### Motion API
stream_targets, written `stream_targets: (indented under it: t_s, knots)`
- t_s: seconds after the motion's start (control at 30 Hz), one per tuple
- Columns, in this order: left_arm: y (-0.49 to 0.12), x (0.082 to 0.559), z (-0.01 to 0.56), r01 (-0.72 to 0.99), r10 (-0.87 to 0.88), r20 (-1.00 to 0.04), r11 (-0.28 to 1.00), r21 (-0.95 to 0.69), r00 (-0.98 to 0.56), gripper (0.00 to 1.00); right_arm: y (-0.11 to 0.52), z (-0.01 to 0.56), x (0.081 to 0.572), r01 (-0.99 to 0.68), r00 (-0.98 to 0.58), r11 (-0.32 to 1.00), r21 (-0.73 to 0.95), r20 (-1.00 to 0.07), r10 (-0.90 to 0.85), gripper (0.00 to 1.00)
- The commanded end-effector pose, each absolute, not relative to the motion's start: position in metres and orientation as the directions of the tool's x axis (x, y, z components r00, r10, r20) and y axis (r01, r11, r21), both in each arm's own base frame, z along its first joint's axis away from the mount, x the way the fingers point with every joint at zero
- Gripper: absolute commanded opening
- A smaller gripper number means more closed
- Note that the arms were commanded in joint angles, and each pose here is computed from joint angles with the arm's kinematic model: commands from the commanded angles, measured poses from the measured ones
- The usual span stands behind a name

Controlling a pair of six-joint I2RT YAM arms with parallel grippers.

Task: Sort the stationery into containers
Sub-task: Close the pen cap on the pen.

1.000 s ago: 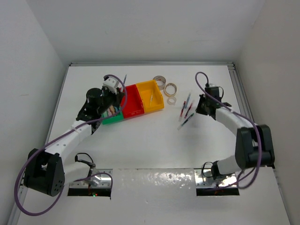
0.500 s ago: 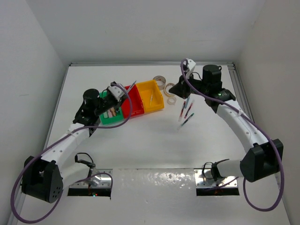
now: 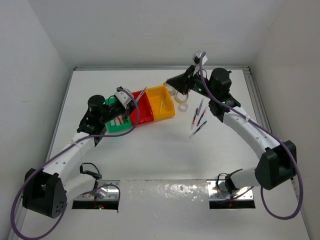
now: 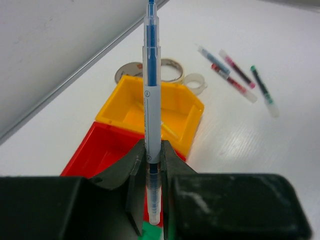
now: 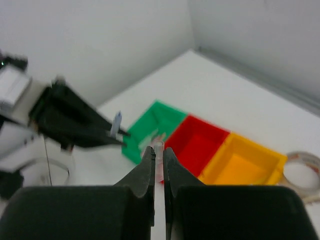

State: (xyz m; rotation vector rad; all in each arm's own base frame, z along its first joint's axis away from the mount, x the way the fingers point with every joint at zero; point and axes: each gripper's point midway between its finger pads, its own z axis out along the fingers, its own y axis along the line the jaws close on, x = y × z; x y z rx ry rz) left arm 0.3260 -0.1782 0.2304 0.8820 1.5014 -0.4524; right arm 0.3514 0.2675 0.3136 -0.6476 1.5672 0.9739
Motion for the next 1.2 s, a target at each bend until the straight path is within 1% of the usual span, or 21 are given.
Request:
stream_targets:
  t_s: [0.0, 0.03, 0.07, 0.1, 0.17, 0.3, 0.43, 0.63, 1.17]
  knots:
    - [-0.198, 0.32, 0.28, 0.779, 0.031, -0.998, 0.624, 0.062, 0.054, 0.0, 0.278, 0.402, 0.375, -0.8, -0.109, 0.49, 0.346, -0.887, 0.449, 0.0]
    - [-0.201, 0.319, 0.284, 0.784, -0.005, -0.999, 0.62, 0.027, 0.038, 0.0, 0.286, 0.408, 0.375, -0.8, -0.109, 0.479, 0.361, -0.873, 0.476, 0.0]
    - [-0.203, 0.318, 0.294, 0.782, -0.083, -0.997, 0.621, -0.052, -0.001, 0.0, 0.293, 0.407, 0.384, -0.789, -0.112, 0.477, 0.387, -0.855, 0.506, 0.0]
    - [-0.205, 0.318, 0.297, 0.78, -0.11, -0.994, 0.621, -0.075, -0.008, 0.0, 0.296, 0.418, 0.386, -0.797, -0.098, 0.468, 0.381, -0.847, 0.523, 0.0]
    - [-0.205, 0.319, 0.302, 0.765, -0.183, -0.981, 0.623, -0.161, -0.058, 0.0, 0.307, 0.418, 0.39, -0.791, -0.118, 0.456, 0.408, -0.833, 0.54, 0.0]
    - [-0.208, 0.32, 0.303, 0.747, -0.257, -0.96, 0.615, -0.253, -0.114, 0.0, 0.316, 0.422, 0.397, -0.791, -0.108, 0.448, 0.416, -0.817, 0.567, 0.0]
    - [-0.203, 0.328, 0.295, 0.714, -0.261, -0.957, 0.645, -0.272, -0.128, 0.0, 0.325, 0.424, 0.398, -0.796, -0.109, 0.438, 0.418, -0.81, 0.576, 0.0]
    - [-0.204, 0.336, 0.289, 0.703, -0.273, -0.952, 0.65, -0.288, -0.137, 0.0, 0.337, 0.426, 0.399, -0.804, -0.115, 0.418, 0.424, -0.799, 0.59, 0.0]
    - [-0.202, 0.343, 0.277, 0.666, -0.278, -0.946, 0.676, -0.315, -0.165, 0.0, 0.373, 0.397, 0.409, -0.802, -0.178, 0.408, 0.437, -0.826, 0.535, 0.0]
